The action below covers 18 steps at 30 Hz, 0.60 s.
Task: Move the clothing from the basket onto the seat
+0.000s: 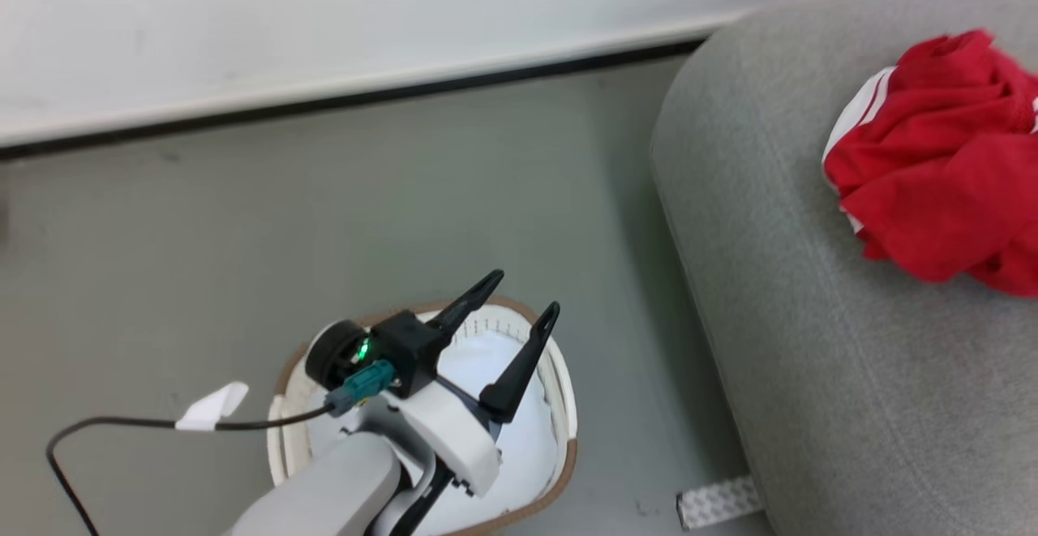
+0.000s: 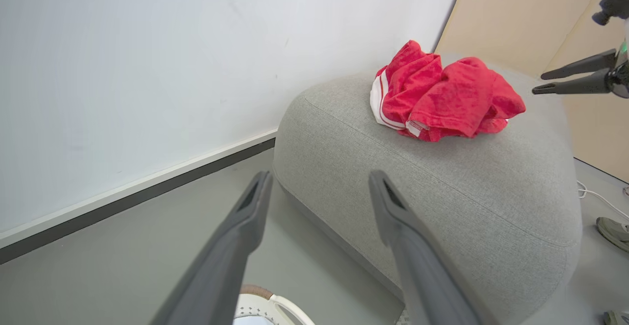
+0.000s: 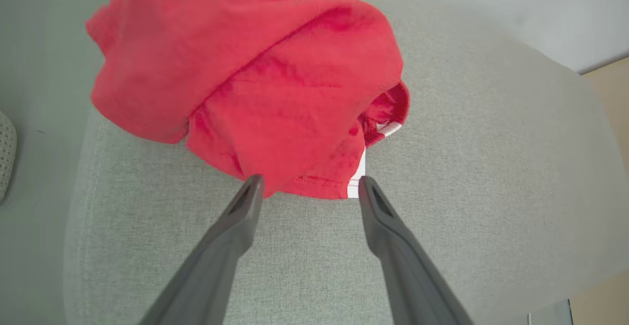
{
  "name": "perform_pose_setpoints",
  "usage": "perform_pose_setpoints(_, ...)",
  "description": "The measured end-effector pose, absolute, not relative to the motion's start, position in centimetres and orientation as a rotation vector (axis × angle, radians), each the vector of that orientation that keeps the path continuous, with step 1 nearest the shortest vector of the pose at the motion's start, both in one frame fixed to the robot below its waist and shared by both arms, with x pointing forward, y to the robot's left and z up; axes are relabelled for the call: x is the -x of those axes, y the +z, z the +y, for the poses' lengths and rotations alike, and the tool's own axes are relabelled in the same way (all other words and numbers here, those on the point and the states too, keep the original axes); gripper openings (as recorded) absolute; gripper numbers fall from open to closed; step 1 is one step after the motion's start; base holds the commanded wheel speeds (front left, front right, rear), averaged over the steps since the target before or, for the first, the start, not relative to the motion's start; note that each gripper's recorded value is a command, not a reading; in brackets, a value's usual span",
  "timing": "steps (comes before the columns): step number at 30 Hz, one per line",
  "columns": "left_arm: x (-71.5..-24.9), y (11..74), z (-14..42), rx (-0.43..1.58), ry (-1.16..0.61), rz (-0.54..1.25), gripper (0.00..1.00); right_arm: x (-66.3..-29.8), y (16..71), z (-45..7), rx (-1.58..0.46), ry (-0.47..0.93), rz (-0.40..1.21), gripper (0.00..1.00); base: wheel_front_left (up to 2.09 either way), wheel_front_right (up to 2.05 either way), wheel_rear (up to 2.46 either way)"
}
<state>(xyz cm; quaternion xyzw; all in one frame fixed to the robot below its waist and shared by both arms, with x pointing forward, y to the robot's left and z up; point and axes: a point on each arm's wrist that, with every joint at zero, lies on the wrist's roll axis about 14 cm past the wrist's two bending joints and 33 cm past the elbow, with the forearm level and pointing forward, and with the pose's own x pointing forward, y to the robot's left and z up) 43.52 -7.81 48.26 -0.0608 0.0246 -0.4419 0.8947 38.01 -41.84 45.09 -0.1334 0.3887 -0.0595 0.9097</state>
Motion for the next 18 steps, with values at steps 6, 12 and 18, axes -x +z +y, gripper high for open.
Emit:
perform_pose_setpoints(6,-43.2,50.9,-5.6,0.11,-0.824,-0.003,1.0,-38.8,50.8,-41.1,0.261,-0.099,0.588,1.0,0.0,0.0,0.0)
perform_pose_setpoints(12,-44.1,53.8,-0.8,0.103,-0.652,-0.07,1.0,-41.0,55.9,-37.1,0.232,-0.01,0.305,1.0,0.0,0.0,0.0)
perform_pose_setpoints(18,-44.2,56.2,5.5,0.114,-0.458,-0.133,1.0,-42.6,58.9,-31.6,0.159,0.1,0.078,1.0,0.0,0.0,0.0)
